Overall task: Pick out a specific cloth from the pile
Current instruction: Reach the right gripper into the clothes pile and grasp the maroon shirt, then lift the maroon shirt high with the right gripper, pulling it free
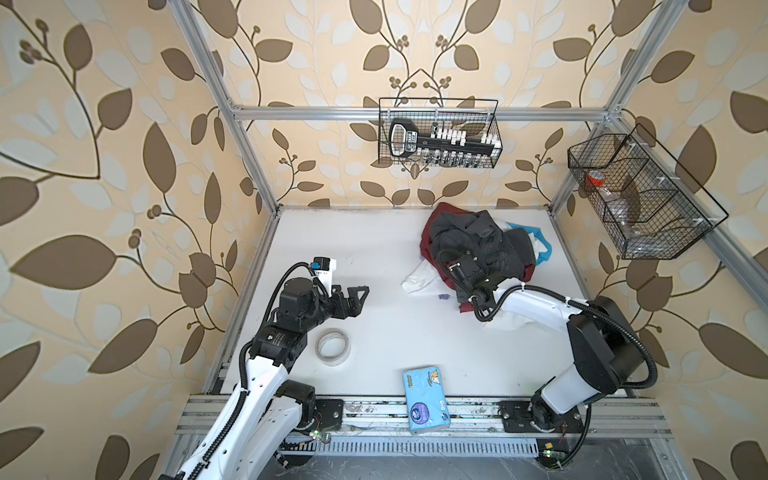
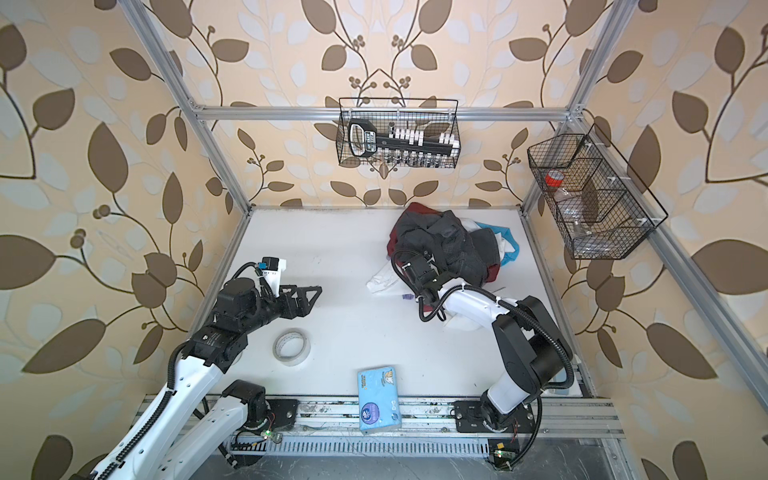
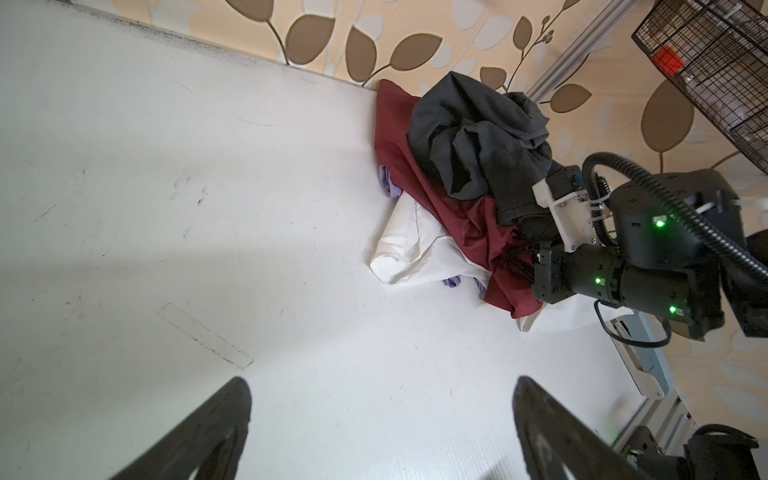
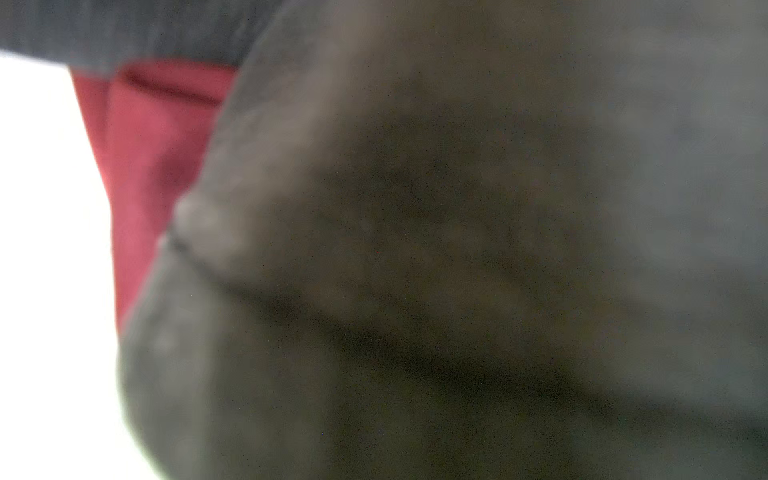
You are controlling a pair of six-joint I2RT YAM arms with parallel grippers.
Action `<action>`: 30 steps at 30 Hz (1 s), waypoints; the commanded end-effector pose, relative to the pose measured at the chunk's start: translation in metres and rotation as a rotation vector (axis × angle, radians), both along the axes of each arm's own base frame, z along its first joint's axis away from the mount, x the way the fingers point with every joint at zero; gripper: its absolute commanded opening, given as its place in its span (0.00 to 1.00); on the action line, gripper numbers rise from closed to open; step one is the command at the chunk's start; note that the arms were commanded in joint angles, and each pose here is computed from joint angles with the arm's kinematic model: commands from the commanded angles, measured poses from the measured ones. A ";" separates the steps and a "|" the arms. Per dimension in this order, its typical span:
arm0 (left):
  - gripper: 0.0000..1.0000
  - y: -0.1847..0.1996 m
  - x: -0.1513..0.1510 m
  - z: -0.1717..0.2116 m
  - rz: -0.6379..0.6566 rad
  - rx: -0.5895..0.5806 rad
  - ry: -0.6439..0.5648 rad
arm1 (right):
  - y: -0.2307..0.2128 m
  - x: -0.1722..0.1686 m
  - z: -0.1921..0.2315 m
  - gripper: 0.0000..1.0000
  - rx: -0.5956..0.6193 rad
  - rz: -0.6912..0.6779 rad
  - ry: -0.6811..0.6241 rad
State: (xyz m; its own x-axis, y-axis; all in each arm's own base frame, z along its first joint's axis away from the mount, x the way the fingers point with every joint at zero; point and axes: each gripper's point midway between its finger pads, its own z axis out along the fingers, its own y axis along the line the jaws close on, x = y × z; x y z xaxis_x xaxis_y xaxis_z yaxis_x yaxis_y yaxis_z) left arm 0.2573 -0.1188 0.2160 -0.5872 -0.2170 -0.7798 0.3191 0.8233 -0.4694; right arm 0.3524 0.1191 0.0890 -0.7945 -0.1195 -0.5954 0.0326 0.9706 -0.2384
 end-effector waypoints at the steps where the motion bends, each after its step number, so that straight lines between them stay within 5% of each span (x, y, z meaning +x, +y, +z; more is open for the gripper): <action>1: 0.98 -0.003 -0.001 0.026 -0.021 0.000 -0.081 | -0.009 -0.001 0.043 0.00 0.008 -0.008 -0.084; 19: 0.99 -0.005 -0.006 0.032 -0.033 -0.004 -0.107 | -0.055 0.017 0.307 0.00 0.133 0.054 -0.497; 26: 0.99 -0.005 -0.006 0.033 -0.033 0.000 -0.112 | -0.051 0.019 0.379 0.00 0.186 0.109 -0.611; 30: 0.99 -0.006 -0.006 0.033 -0.036 0.000 -0.111 | -0.041 0.021 0.372 0.00 0.201 0.169 -0.552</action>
State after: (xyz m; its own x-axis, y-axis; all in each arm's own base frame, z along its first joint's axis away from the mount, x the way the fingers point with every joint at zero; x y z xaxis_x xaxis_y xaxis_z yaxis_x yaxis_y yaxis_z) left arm 0.2507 -0.1224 0.2266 -0.5580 -0.2116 -0.8024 0.3543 0.8136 -0.4610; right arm 0.3741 0.0685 0.4609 -0.3228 -0.0269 -0.9461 0.0134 0.9994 -0.0330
